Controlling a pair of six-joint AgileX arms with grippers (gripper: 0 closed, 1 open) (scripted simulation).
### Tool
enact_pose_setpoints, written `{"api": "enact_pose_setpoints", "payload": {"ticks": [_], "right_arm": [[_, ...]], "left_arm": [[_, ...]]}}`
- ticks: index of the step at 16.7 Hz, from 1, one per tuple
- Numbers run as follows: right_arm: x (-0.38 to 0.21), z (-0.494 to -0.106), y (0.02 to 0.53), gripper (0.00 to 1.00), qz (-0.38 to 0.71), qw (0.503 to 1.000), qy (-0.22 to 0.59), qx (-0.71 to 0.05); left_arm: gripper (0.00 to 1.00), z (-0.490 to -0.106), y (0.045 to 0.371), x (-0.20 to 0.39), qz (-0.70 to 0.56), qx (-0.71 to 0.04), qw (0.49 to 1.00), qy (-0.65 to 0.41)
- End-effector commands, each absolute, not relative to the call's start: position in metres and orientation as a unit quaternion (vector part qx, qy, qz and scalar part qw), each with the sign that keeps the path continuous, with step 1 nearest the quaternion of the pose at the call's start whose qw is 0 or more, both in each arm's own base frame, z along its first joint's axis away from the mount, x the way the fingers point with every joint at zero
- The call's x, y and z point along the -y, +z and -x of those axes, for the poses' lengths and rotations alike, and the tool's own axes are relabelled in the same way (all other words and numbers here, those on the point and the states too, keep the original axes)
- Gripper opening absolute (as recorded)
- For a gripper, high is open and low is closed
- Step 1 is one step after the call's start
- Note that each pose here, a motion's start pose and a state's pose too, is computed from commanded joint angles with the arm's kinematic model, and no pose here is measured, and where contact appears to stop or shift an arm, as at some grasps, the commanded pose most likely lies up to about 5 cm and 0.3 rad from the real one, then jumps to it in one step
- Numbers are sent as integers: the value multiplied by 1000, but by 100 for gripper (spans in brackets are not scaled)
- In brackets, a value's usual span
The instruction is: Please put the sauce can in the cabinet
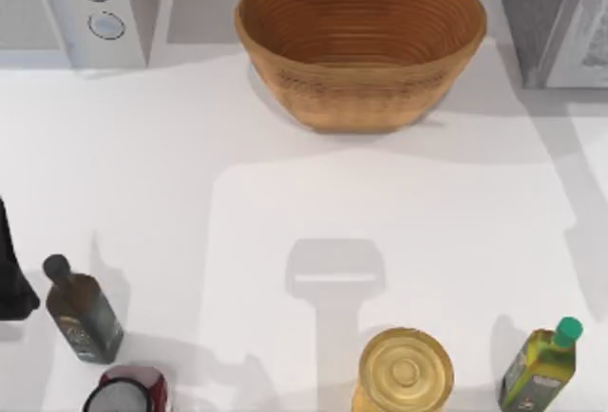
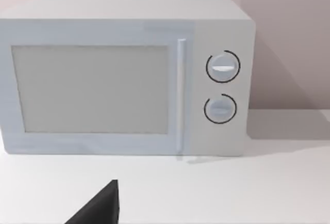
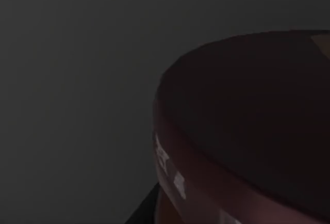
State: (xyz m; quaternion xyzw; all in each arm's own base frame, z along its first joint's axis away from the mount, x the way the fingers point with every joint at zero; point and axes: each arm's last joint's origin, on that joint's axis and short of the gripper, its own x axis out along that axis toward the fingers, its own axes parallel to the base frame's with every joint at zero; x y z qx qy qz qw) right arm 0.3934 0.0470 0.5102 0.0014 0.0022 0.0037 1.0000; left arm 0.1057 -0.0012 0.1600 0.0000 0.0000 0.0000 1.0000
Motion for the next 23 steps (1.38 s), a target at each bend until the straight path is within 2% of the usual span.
{"api": "enact_pose_setpoints", "payload": {"ticks": [5, 18, 23], "right_arm": [[-45, -396, 510, 0, -1, 1000, 1, -1], [-45, -396, 510, 98, -1, 1000, 1, -1], [-45, -396, 510, 100, -1, 1000, 1, -1]], "left_arm": [[100, -106, 160, 1, 0, 0, 1000, 0], [100, -106, 160, 1, 0, 0, 1000, 0], [100, -106, 160, 1, 0, 0, 1000, 0]]}}
